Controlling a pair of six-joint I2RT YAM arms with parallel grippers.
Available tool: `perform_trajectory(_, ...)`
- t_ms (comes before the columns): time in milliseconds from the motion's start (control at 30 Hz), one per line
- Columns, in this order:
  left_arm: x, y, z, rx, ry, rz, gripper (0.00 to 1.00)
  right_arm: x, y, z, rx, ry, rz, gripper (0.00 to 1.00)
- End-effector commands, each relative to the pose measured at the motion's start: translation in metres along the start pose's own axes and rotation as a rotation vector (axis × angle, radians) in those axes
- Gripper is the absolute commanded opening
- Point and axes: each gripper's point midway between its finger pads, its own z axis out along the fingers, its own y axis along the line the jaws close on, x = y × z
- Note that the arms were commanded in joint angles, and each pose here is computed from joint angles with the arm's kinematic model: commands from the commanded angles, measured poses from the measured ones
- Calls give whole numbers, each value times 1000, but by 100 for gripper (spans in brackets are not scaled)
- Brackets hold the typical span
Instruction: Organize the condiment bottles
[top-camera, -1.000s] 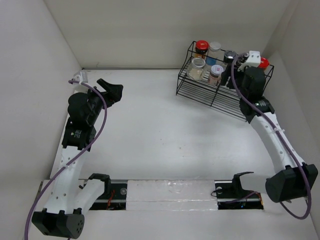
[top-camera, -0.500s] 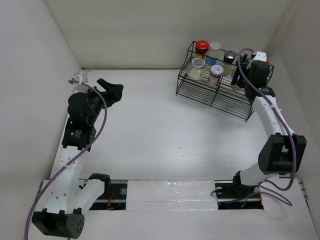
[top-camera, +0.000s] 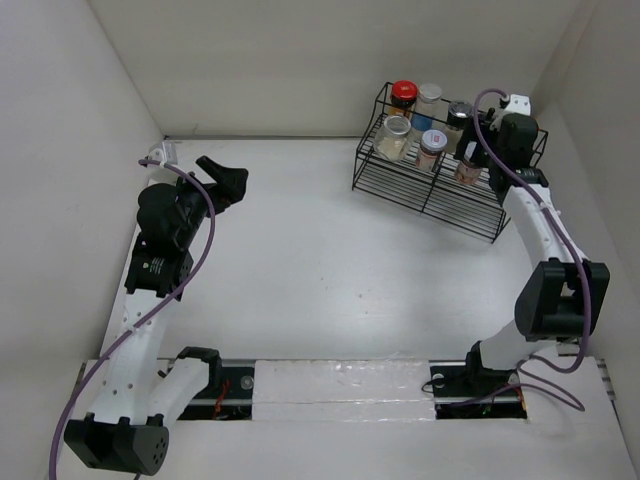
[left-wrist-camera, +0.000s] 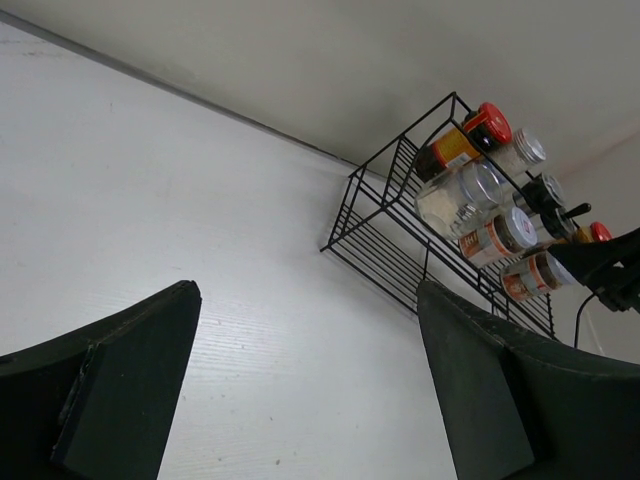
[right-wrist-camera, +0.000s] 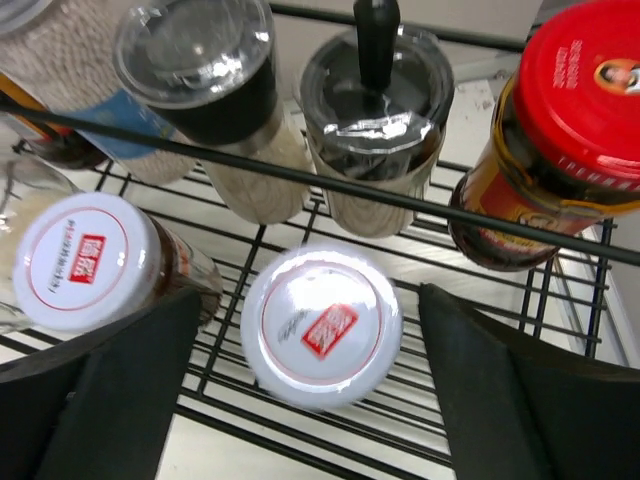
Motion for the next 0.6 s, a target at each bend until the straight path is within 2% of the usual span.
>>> perform_trajectory(0, -9, -9, -1, 33, -32, 10, 86, -64, 9, -24, -33, -175, 14, 98)
perform_trajectory(233, -8, -10, -1, 42, -26, 10, 98, -96, 14, -70, -29, -286, 30, 100)
perform_trajectory(300, -11, -13, -2, 47, -33, 11, 100, -110, 26, -98, -66, -353, 31, 100)
perform_trajectory(367, -11, -13, -2, 47, -33, 11, 100, -112, 53, -123, -172, -412, 31, 100)
perform_trajectory(500, -11, -13, -2, 46, -34, 11, 100, -85, 123, -153, -413, -423, -3, 100)
perform_trajectory(567, -10, -14, -2, 53, -28, 11, 100, -57, 178, -171, -632, -391, -43, 100)
